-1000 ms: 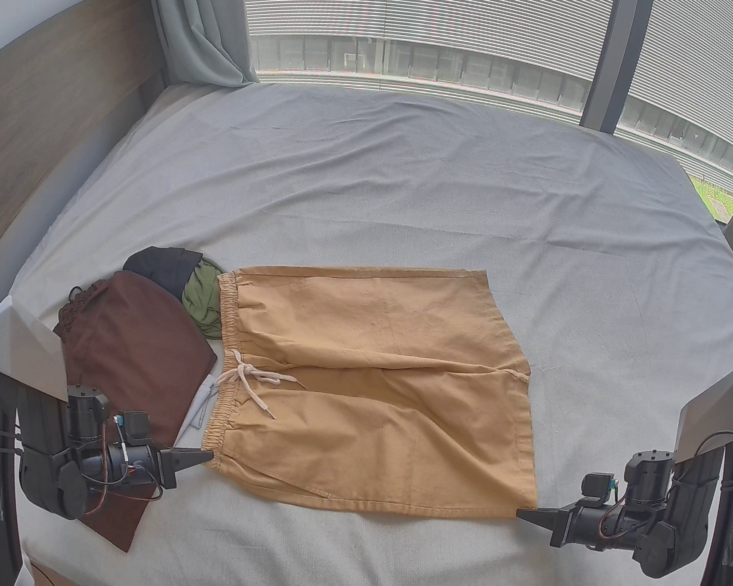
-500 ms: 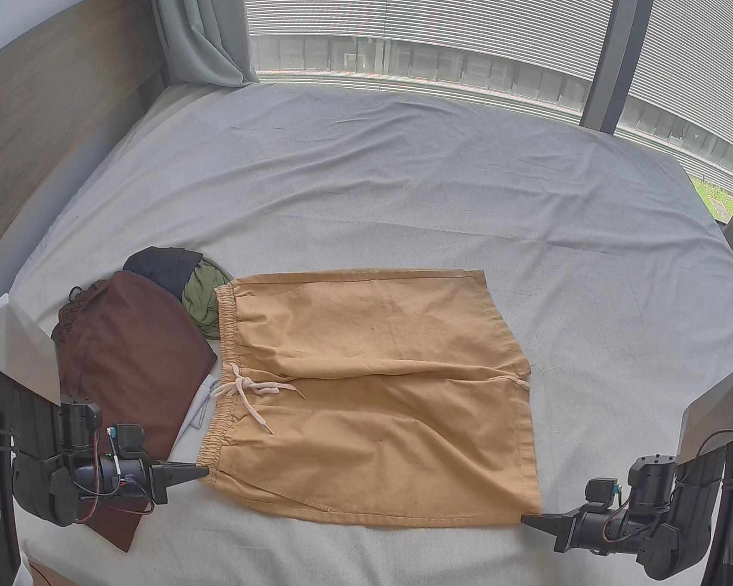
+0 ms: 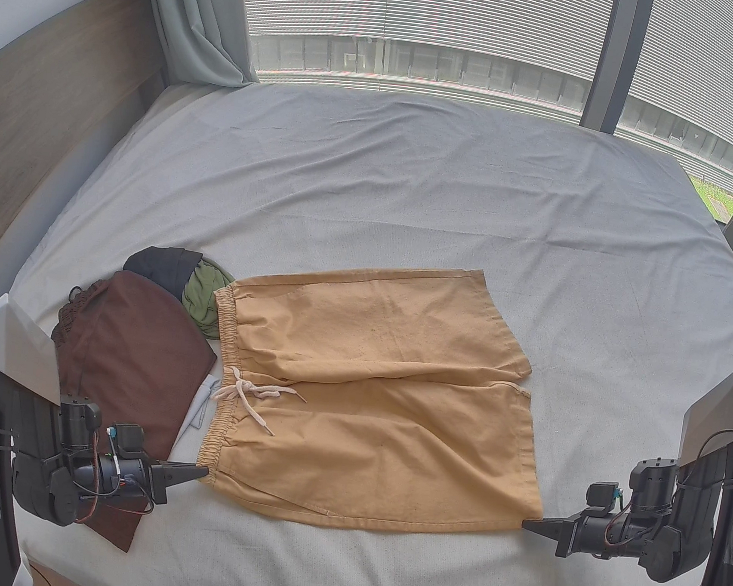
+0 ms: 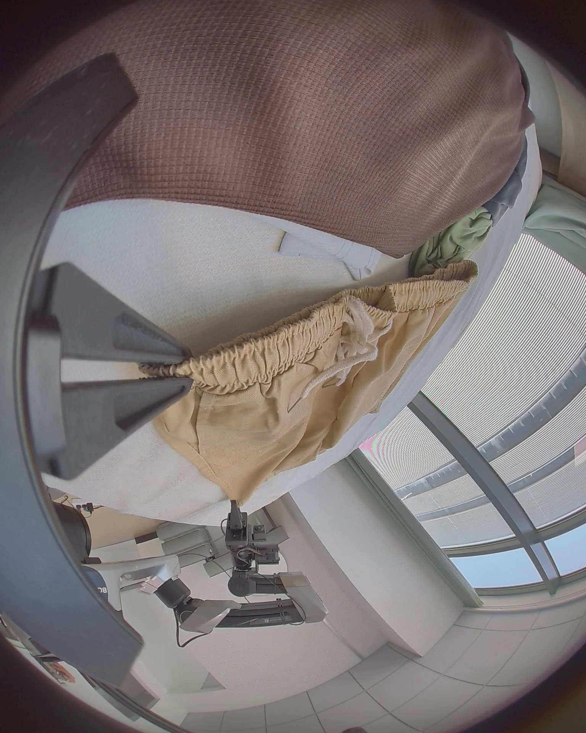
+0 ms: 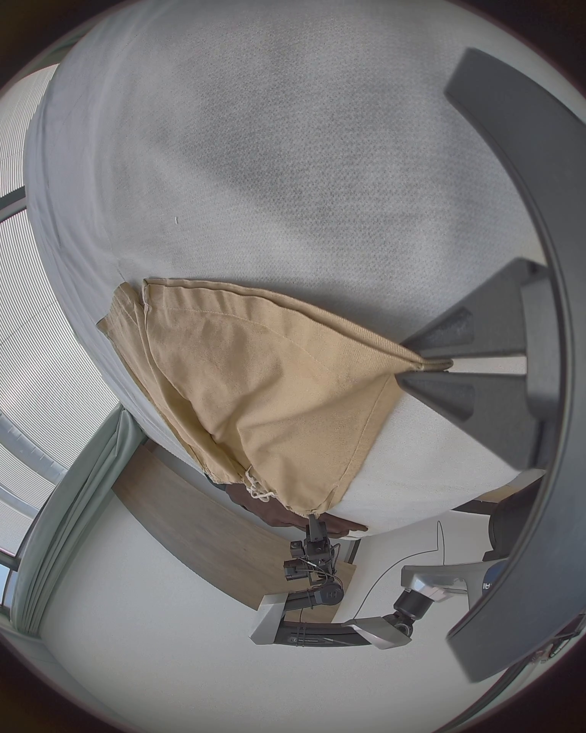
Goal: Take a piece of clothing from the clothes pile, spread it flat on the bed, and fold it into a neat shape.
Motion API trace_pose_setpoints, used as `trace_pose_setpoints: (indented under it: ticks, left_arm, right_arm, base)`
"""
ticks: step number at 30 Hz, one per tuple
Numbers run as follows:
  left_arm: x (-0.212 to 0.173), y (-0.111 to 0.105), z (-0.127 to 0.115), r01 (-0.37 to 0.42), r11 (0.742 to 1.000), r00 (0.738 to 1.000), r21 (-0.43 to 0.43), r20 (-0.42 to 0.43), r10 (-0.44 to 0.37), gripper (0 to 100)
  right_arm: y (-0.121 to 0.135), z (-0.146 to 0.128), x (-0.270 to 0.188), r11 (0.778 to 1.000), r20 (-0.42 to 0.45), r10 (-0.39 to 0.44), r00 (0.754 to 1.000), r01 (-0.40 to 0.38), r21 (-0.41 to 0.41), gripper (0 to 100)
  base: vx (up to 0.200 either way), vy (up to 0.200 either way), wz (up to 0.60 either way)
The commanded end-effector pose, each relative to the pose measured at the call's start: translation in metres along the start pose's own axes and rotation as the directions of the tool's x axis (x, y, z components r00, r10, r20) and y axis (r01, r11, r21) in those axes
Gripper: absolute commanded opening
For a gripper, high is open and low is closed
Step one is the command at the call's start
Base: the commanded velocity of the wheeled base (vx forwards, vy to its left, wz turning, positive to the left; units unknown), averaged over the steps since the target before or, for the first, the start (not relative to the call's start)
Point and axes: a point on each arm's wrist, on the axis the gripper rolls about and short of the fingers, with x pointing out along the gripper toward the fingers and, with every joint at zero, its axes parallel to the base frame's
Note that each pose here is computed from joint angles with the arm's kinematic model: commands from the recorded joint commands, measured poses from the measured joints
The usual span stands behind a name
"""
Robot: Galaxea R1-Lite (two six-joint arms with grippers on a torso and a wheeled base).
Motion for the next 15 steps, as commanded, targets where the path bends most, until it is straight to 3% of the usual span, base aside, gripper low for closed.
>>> trace_pose_setpoints:
  ticks: [1, 2, 15]
  left_arm:
    - [0.0007, 0.0004, -0.0001, 0.001, 1.0, 1.0, 0.002, 0.0, -0.001, 0]
    - [0.0007, 0.0003, -0.0001, 0.002, 1.0, 1.0, 0.002, 0.0, -0.002, 100]
    - [0.004, 0.0007, 0.0015, 0.016, 1.0, 1.0, 0.0, 0.002, -0.016, 100]
  right_arm:
    - [-0.0001, 0.0001, 0.0002, 1.0, 0.0, 0.0, 1.0, 0.0, -0.001, 100]
    - [0.0002, 0.0, 0.0004, 1.0, 0.0, 0.002, 1.0, -0.002, -0.001, 100]
    - [-0.0043, 0.009, 0.0029, 0.998, 0.035, 0.06, 0.998, -0.06, -0.024, 100]
  base:
    - [0.0, 0.0, 0.0]
    - [0.0, 0.0, 0.0]
    - [0.0, 0.0, 0.0]
